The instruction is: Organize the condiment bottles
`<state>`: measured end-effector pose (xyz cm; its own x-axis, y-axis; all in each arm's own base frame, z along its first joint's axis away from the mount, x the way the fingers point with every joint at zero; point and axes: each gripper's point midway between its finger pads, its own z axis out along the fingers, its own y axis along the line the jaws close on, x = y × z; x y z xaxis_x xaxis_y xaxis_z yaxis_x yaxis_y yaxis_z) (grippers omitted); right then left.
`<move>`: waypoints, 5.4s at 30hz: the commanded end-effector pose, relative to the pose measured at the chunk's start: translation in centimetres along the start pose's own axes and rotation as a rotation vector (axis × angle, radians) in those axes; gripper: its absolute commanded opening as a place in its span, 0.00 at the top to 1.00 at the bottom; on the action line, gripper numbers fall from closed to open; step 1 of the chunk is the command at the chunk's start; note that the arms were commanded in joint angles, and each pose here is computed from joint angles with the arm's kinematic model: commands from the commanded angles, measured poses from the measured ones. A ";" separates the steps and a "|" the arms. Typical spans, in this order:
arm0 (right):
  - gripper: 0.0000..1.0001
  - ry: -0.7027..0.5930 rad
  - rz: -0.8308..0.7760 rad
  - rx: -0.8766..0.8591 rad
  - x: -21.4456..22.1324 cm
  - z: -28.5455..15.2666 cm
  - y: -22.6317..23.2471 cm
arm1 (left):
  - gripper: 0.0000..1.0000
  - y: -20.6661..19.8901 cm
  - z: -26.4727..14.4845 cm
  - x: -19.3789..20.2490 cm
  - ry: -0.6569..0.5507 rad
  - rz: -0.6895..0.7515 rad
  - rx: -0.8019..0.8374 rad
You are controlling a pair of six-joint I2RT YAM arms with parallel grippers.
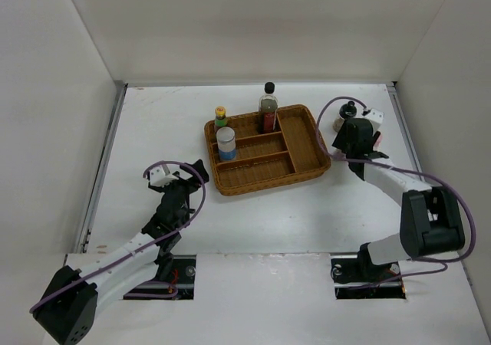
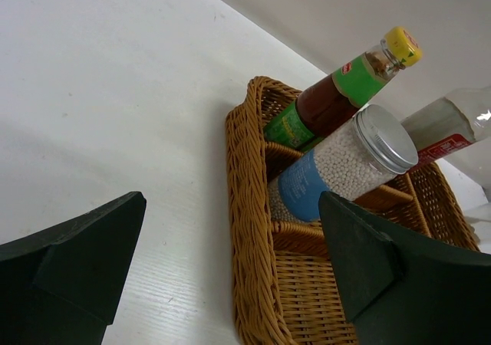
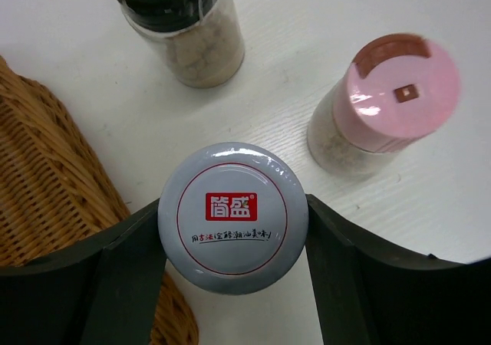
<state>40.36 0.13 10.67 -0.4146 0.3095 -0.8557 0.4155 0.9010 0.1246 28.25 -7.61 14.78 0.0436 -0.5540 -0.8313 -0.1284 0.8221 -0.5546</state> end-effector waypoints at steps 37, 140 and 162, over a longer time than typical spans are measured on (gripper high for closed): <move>0.37 -0.193 -0.186 -0.900 7.9 -25.4 35.0 | 0.00 1.0 0.4 -0.6 -0.014 -0.109 -0.005; 0.24 -0.181 -0.084 -0.382 -6.5 3.0 22.8 | 0.00 1.5 0.8 0.1 0.009 -0.106 -0.025; 0.00 -0.246 0.160 0.152 -9.1 -0.8 -5.0 | 0.00 1.0 0.6 0.1 0.016 -0.123 0.003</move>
<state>42.57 -4.39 21.33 -0.1115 0.3086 -0.9446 0.4956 0.8412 0.2163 28.78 -6.65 13.83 0.0336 -0.6341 -0.7726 -0.1431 0.7620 -0.6316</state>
